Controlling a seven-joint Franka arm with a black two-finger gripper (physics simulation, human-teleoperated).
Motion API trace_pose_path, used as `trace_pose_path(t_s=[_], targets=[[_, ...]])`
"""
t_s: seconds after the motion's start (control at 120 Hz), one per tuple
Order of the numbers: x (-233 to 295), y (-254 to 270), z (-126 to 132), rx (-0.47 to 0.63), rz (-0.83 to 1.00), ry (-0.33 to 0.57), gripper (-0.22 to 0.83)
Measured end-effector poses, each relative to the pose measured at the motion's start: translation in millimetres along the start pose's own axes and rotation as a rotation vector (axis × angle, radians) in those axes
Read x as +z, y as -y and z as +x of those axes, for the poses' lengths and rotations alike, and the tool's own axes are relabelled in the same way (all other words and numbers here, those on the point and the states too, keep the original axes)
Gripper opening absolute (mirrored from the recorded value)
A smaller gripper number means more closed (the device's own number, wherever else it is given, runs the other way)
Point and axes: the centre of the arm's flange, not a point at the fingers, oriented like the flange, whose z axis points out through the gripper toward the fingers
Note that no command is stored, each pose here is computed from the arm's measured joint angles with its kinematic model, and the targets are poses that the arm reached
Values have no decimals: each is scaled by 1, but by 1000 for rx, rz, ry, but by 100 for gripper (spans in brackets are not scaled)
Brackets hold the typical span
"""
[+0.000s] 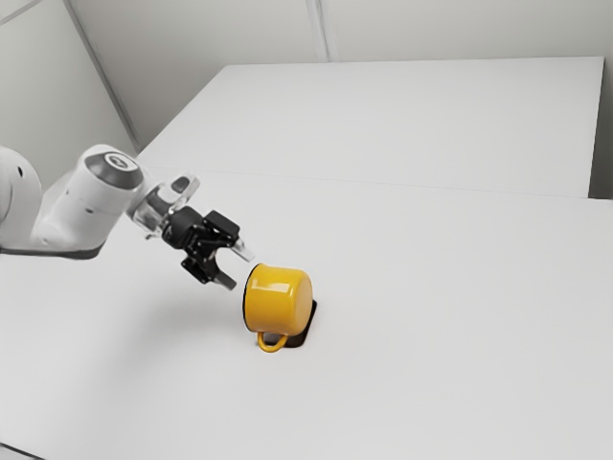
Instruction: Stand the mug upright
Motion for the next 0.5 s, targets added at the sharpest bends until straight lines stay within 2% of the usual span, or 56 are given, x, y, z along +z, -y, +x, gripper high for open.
trace_pose_path(t_s=[0.358,0.5], targets=[[19,15,18,8,-72,-103,60],[35,18,7,0,-108,-100,60]])
